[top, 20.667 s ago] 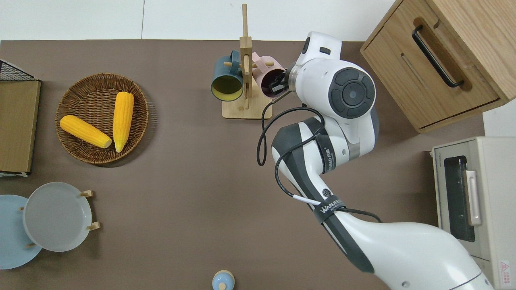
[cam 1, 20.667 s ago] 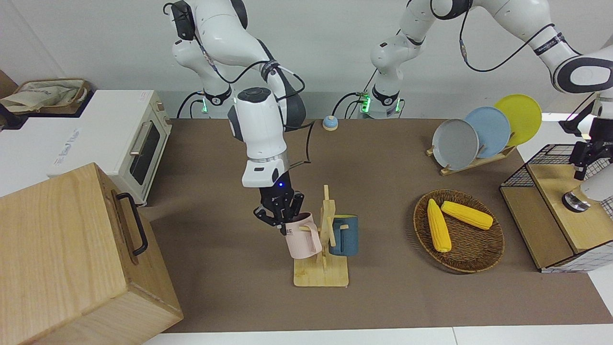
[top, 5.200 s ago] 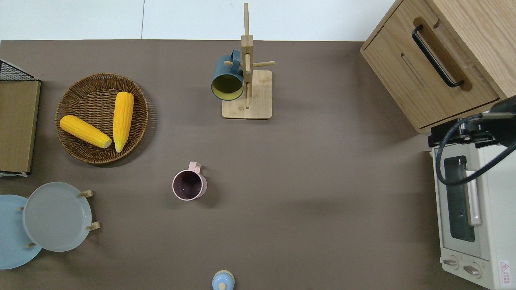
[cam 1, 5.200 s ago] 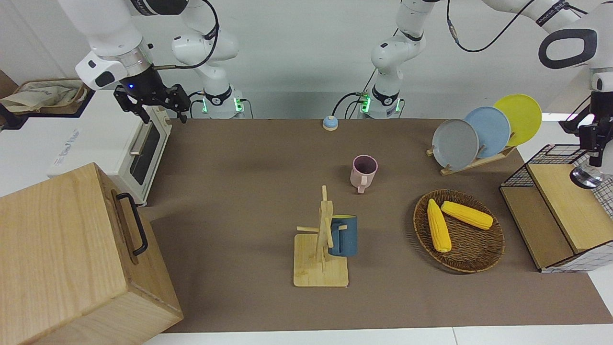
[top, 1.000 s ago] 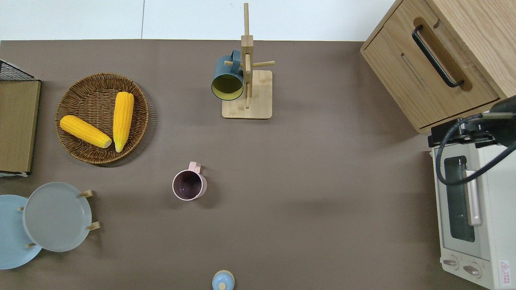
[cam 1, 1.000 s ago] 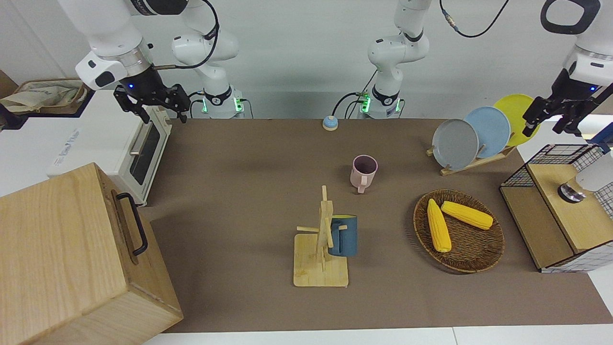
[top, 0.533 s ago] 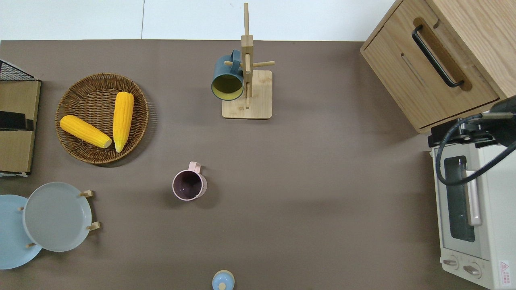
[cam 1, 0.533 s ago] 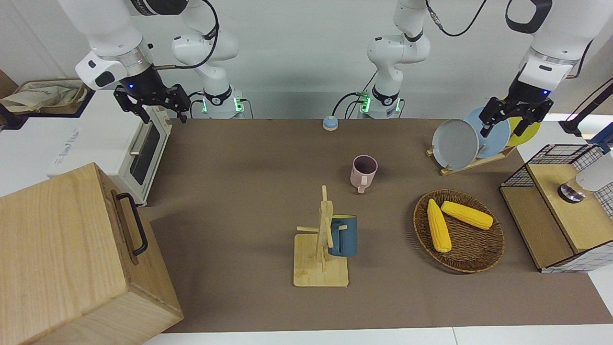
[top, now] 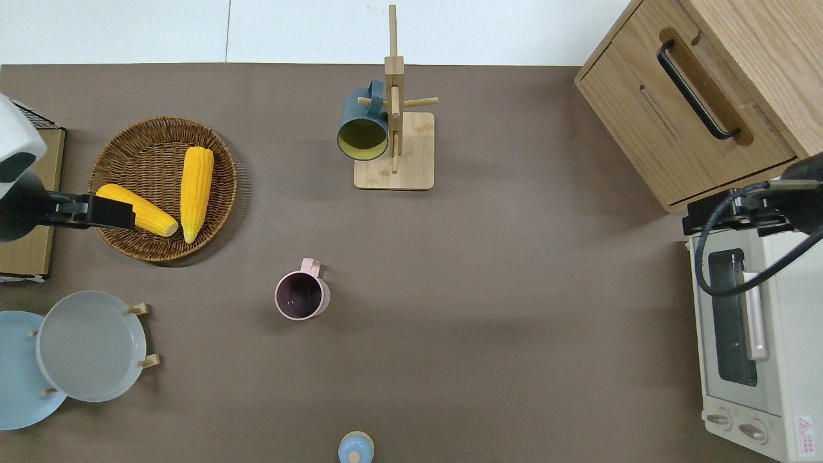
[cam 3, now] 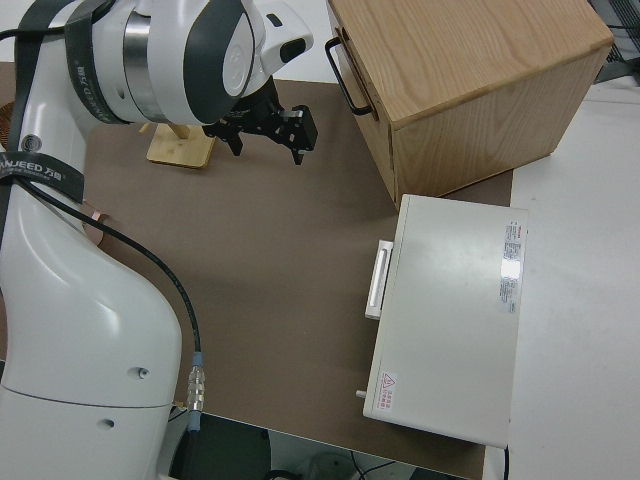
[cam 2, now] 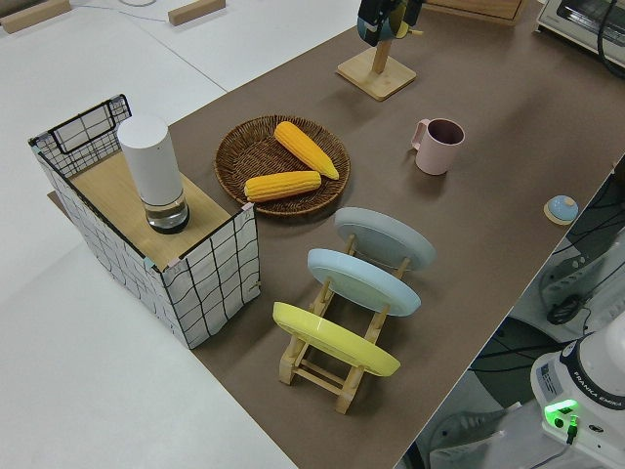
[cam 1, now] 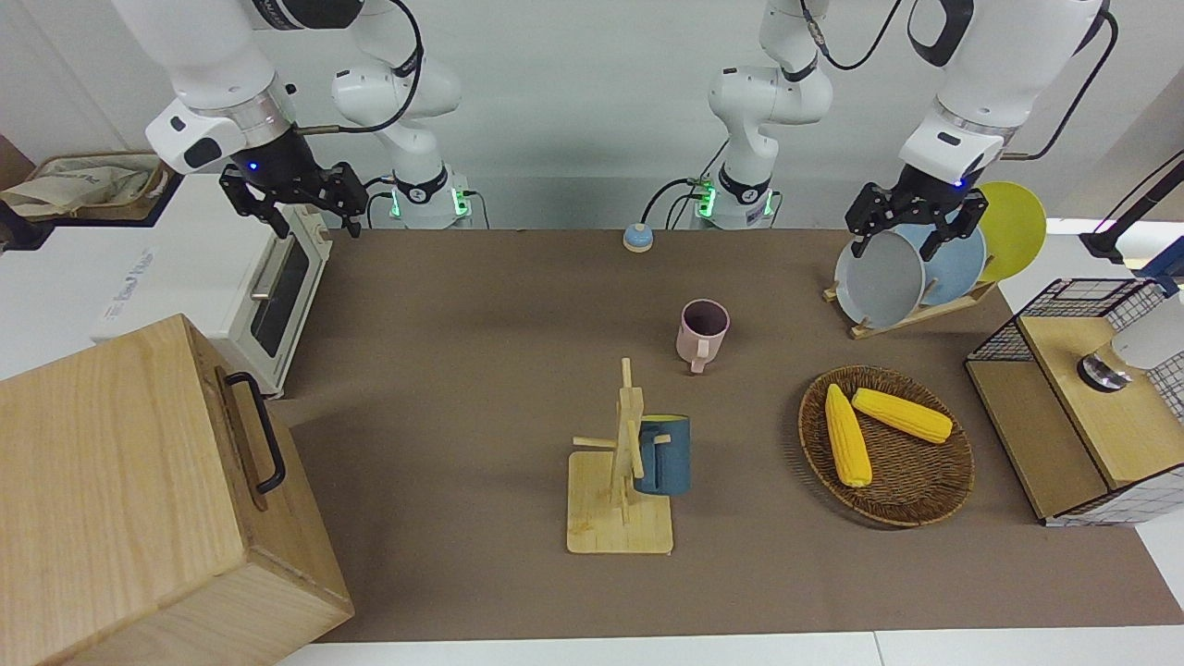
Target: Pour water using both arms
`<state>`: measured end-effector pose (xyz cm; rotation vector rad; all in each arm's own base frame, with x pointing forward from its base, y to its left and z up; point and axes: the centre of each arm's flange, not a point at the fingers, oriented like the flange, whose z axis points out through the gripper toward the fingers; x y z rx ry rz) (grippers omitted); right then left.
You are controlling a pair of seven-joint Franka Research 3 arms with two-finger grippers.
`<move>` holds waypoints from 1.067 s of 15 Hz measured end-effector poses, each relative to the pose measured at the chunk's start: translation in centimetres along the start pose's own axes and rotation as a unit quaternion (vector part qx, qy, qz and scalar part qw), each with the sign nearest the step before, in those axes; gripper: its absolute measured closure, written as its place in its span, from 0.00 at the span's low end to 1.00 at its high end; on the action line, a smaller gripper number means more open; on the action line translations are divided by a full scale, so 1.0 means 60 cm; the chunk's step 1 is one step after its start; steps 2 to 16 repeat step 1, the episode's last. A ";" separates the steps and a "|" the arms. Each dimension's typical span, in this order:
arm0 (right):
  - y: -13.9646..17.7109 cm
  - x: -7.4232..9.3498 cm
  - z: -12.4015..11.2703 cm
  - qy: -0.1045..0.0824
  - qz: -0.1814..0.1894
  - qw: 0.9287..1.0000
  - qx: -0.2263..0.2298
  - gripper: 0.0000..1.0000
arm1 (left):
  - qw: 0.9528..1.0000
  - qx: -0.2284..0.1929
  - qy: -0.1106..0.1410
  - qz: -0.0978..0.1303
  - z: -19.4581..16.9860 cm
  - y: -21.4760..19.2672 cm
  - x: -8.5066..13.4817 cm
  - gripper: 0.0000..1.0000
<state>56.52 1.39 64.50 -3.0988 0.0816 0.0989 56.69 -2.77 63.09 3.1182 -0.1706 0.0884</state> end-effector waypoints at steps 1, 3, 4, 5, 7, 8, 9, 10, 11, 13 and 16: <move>0.000 0.000 0.000 0.000 0.000 1.000 0.000 0.01 | 1.000 0.000 -0.004 0.001 0.001 0.002 -0.001 0.00; 0.000 0.000 0.000 0.000 0.000 1.000 0.000 0.01 | 1.000 0.000 -0.004 0.001 0.001 0.002 -0.001 0.00; 0.000 0.000 0.000 0.000 0.000 1.000 0.000 0.01 | 1.000 0.000 -0.004 0.001 0.001 0.002 -0.001 0.00; 0.000 0.000 0.000 0.000 0.000 1.000 0.000 0.01 | 1.000 0.000 -0.004 0.001 0.001 0.002 -0.001 0.00; 0.000 0.000 0.000 0.000 0.000 1.000 0.000 0.01 | 1.000 0.000 -0.004 0.001 0.001 0.002 -0.001 0.00; 0.000 0.000 0.000 0.000 0.000 1.000 0.000 0.01 | 1.000 0.000 -0.004 0.001 0.001 0.002 -0.001 0.00; 0.000 0.000 0.000 0.000 0.000 1.000 0.000 0.01 | 1.000 0.000 -0.004 0.001 0.001 0.002 -0.001 0.00; 0.000 0.000 0.000 0.000 0.000 1.000 0.000 0.01 | 1.000 0.000 -0.004 0.001 0.001 0.002 -0.001 0.00; 0.000 0.000 0.000 0.000 0.000 1.000 0.000 0.01 | 1.000 0.000 -0.004 0.001 0.001 0.002 -0.001 0.00; 0.000 0.000 0.000 0.000 0.000 1.000 0.000 0.01 | 1.000 0.000 -0.004 0.001 0.001 0.002 -0.001 0.00; 0.000 0.000 0.000 0.000 0.000 1.000 0.000 0.01 | 1.000 0.000 -0.004 0.001 0.001 0.002 -0.001 0.00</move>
